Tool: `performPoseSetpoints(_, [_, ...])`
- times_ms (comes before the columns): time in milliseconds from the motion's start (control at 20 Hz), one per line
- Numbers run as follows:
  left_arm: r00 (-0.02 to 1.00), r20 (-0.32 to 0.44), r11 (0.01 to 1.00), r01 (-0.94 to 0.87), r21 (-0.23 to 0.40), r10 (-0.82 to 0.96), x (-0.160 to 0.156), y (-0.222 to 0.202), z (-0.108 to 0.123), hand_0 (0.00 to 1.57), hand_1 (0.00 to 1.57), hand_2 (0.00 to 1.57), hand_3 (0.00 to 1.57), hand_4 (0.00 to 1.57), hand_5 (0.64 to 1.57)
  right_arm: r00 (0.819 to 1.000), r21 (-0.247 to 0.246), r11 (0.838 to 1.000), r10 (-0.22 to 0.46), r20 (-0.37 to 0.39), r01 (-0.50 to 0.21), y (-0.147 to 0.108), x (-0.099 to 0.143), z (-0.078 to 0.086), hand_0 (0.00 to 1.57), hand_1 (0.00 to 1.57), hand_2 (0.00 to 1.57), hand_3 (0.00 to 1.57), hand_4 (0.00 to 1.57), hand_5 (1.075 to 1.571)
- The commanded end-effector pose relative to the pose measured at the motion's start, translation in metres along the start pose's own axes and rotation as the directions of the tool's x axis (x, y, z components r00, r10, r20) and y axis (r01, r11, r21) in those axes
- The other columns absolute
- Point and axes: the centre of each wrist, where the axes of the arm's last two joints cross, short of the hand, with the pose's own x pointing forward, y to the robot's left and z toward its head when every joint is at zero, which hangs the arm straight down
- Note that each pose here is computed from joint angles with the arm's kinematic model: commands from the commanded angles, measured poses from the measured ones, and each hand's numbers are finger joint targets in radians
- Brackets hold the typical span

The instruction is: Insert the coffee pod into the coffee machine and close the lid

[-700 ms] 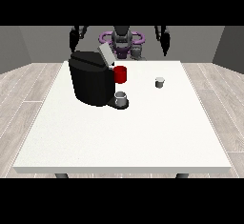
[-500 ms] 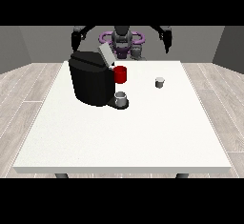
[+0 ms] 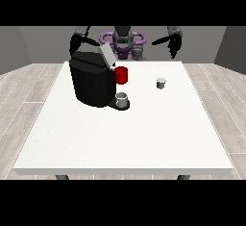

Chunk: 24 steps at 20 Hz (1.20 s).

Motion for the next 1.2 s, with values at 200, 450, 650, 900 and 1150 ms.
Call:
performPoseSetpoints(200, [0.983, -0.061, 0.985, 0.174, -0.006, -0.174, 0.004, 0.045, -0.039, 0.0, 0.0, 0.0, 0.0, 0.0, 1.571, 0.995, 0.033, 0.999, 0.003, 0.102, -0.007, 0.038, 0.026, -0.017, 0.0, 0.0, 0.0, 0.0, 0.0, 1.571])
performPoseSetpoints(450, [0.954, -0.134, 0.963, 0.266, -0.035, -0.268, -0.007, 0.051, -0.048, 0.0, 0.0, 0.0, 0.0, 0.0, 1.571, 0.994, 0.082, 0.996, -0.048, 0.1, 0.04, 0.039, 0.029, -0.017, 0.0, 0.0, 0.0, 0.0, 0.0, 1.571])
performPoseSetpoints(650, [0.937, -0.179, 0.954, 0.293, -0.068, -0.3, -0.024, 0.08, -0.046, 0.0, 0.0, 0.0, 0.0, 0.0, 1.571, 0.997, 0.092, 0.996, 0.008, 0.079, -0.015, 0.04, 0.046, -0.02, 0.0, 0.0, 0.0, 0.0, 0.0, 1.571])
performPoseSetpoints(900, [0.914, -0.156, 0.925, 0.357, -0.128, -0.374, -0.022, 0.049, -0.062, 0.0, 0.0, 0.0, 0.0, 0.0, 1.571, 0.996, 0.055, 0.997, -0.064, 0.055, 0.061, 0.045, 0.027, -0.035, 0.0, 0.0, 0.0, 0.0, 0.0, 1.571])
performPoseSetpoints(1150, [0.902, -0.149, 0.914, 0.404, -0.048, -0.406, -0.03, 0.042, -0.078, 0.49, 0.49, 0.72, 0.49, 0.0, 1.571, 0.998, 0.081, 0.996, -0.034, 0.058, 0.03, 0.037, 0.026, -0.039, 0.0, 0.0, 0.0, 0.0, 0.0, 1.571])
